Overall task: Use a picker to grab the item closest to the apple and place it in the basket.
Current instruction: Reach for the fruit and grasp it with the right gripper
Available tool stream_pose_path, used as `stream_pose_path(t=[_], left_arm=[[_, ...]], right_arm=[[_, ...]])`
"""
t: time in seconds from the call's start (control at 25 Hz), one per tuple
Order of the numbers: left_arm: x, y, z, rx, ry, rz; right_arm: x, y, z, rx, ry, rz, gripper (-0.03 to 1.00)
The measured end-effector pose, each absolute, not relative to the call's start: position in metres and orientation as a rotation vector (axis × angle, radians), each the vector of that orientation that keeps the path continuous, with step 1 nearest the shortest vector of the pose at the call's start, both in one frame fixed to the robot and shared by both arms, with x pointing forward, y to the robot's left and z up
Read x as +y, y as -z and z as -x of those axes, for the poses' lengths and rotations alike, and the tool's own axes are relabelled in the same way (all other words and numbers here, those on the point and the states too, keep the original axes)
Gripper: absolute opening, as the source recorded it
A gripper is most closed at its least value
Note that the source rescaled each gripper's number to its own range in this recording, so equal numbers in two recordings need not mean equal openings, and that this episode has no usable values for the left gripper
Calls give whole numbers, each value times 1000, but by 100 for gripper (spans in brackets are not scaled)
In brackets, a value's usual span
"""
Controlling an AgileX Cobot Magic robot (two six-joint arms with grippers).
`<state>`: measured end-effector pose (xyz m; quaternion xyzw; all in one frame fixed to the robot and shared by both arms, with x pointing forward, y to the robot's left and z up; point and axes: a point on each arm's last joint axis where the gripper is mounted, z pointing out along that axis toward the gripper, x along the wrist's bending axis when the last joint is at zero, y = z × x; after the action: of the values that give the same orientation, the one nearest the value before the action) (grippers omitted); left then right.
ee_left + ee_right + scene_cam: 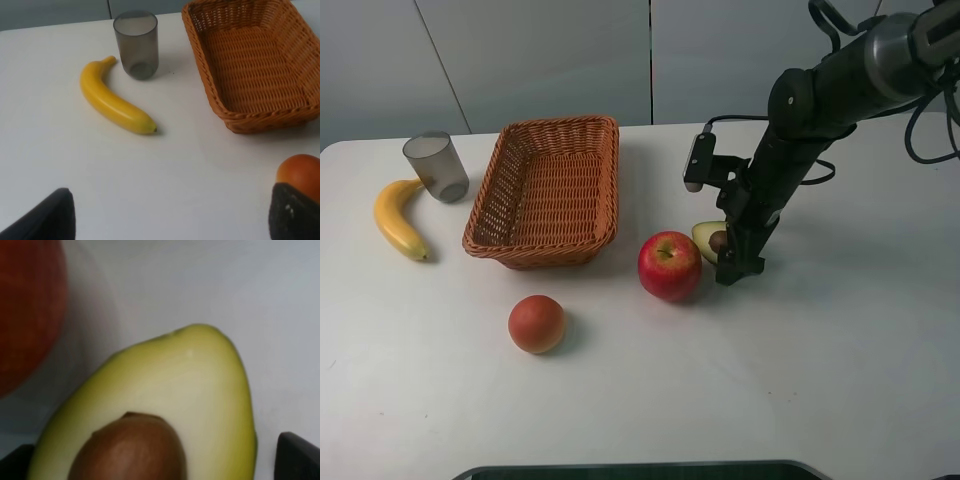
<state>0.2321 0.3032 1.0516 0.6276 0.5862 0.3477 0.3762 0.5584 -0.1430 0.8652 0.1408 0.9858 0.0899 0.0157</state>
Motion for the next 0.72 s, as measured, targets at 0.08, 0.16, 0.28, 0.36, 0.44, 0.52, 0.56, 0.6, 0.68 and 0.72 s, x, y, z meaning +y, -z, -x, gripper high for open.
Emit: stream_pose_path(t=[0.08,0.16,0.28,0.36,0.44,0.52,0.56,0.6,0.68,0.72], left_arm=[[303,-1052,-232,1500,-890,-1606],[303,-1052,-232,1500,-890,-1606],[303,-1052,-232,1500,-890,-1606],[303,-1052,-232,1500,-890,-1606],[303,-1052,-232,1500,-890,-1606],[303,-1052,-232,1500,-890,-1606],[303,-1052,-232,1500,-890,-1606],[303,-1052,-232,1500,-890,-1606],[303,-1052,-232,1500,-890,-1606],[303,-1052,-232,1500,-890,-1606]], right_arm=[[-142,-865,-559,3060,-285,-442,100],[-142,-865,-559,3055,-290,-447,100],[-142,-865,-559,3050,-295,-452,100],[-141,-866,-560,3045,-298,-449,100],[-140,-865,-559,3043,-299,-444,100],[-139,-863,-559,3049,-295,-443,100],[-139,-862,-559,3052,-295,-447,100],[-139,-861,-559,3053,-297,-454,100],[-138,-861,-559,3053,-303,-464,100],[-138,-861,-559,3055,-305,-470,100]])
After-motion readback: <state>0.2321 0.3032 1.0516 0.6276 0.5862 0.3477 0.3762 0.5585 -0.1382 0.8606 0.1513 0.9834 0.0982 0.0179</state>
